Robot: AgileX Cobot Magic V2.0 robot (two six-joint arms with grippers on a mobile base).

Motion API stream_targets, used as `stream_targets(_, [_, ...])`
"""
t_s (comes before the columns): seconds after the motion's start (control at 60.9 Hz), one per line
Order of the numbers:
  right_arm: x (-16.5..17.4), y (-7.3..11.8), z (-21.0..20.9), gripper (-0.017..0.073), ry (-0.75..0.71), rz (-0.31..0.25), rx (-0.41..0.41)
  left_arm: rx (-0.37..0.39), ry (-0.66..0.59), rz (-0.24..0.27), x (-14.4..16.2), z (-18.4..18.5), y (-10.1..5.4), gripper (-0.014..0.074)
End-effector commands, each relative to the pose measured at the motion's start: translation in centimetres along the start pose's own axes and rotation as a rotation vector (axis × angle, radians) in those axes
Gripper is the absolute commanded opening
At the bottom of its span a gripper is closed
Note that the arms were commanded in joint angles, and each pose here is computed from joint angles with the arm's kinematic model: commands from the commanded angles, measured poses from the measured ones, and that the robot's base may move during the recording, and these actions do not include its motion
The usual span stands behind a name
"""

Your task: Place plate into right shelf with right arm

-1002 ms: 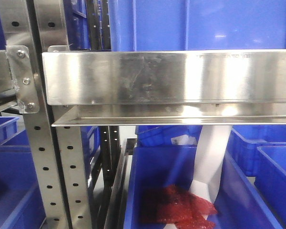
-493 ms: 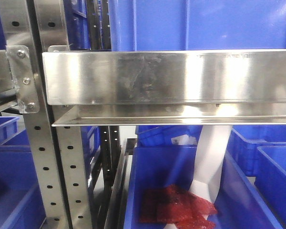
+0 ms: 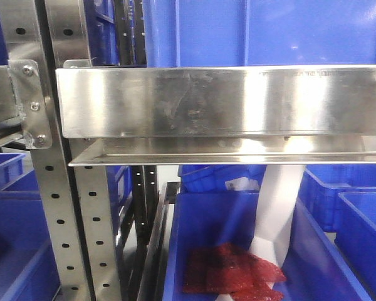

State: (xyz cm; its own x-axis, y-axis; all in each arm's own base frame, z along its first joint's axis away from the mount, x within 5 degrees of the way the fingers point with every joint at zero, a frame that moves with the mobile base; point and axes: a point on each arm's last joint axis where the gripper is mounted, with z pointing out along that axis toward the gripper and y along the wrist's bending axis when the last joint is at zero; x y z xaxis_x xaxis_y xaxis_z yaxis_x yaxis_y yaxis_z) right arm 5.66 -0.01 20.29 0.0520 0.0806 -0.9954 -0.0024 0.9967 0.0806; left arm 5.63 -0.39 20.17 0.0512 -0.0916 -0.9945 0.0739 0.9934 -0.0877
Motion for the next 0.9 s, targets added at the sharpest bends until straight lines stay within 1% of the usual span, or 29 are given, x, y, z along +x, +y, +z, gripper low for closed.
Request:
stream_targets(0.0, [-1.18, 0.01, -0.18, 0.0047, -0.12, 0.001, 0.002, 0.008, -0.092, -0.006, -0.63, -0.1, -0.06, -0.0047])
stream_targets(0.887, [-1.18, 0.01, -0.18, 0.0047, -0.12, 0.001, 0.002, 0.008, -0.092, -0.006, -0.63, -0.1, -0.06, -0.0047])
